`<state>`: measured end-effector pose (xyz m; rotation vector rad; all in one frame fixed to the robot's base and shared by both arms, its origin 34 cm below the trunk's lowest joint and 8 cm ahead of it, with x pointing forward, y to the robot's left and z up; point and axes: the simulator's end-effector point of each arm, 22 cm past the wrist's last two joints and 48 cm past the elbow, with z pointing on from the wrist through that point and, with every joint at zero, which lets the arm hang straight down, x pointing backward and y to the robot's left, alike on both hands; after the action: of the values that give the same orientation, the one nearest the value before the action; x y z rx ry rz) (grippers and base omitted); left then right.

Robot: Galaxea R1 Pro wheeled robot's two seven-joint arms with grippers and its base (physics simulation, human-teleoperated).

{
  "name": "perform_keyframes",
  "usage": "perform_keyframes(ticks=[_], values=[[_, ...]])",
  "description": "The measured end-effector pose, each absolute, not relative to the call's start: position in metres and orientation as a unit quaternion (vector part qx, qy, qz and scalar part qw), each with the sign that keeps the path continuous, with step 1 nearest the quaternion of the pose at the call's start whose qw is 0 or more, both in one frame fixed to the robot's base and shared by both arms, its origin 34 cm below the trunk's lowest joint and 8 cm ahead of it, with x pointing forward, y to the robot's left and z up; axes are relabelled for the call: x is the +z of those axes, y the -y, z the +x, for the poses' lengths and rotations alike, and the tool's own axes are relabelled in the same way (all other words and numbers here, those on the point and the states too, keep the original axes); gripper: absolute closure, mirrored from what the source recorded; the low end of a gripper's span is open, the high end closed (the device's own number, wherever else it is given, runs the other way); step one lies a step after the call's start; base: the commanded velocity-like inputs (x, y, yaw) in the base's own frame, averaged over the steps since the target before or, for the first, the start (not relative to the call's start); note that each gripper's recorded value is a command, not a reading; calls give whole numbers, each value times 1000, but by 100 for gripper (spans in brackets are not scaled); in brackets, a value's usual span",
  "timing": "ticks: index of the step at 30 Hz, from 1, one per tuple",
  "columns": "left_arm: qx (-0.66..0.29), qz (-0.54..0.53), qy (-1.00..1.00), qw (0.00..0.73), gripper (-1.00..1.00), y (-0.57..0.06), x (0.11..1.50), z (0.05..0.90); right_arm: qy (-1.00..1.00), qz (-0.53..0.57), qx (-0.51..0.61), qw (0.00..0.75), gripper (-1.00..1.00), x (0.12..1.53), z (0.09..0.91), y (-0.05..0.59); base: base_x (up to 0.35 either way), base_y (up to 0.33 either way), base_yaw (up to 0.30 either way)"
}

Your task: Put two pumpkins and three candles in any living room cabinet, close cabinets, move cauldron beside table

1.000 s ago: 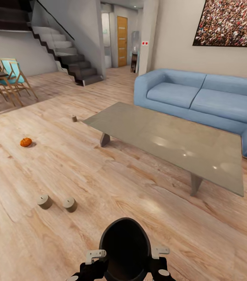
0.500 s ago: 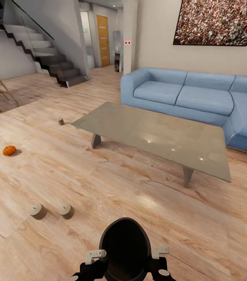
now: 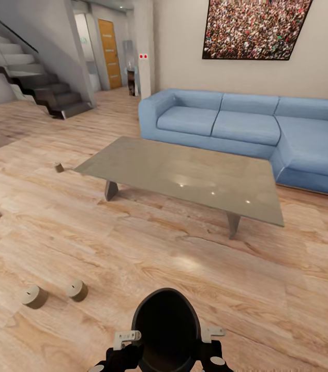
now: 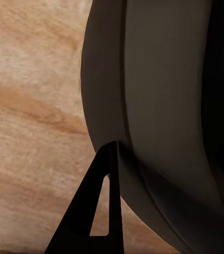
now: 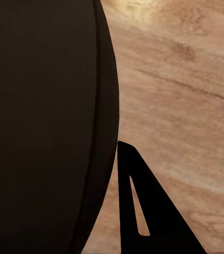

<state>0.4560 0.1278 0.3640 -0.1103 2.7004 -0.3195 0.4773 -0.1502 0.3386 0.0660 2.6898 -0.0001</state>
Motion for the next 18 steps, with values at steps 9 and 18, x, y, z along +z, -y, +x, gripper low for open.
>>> perform_keyframes(ticks=[9, 18], values=[[-115, -40, -970, 209, 100, -128, 364, 456, -974, 24, 0, 224, 100, 339, 478, 150, 0, 40, -265], [-115, -40, -970, 209, 100, -128, 364, 456, -974, 24, 0, 224, 100, 339, 477, 150, 0, 1, -265]])
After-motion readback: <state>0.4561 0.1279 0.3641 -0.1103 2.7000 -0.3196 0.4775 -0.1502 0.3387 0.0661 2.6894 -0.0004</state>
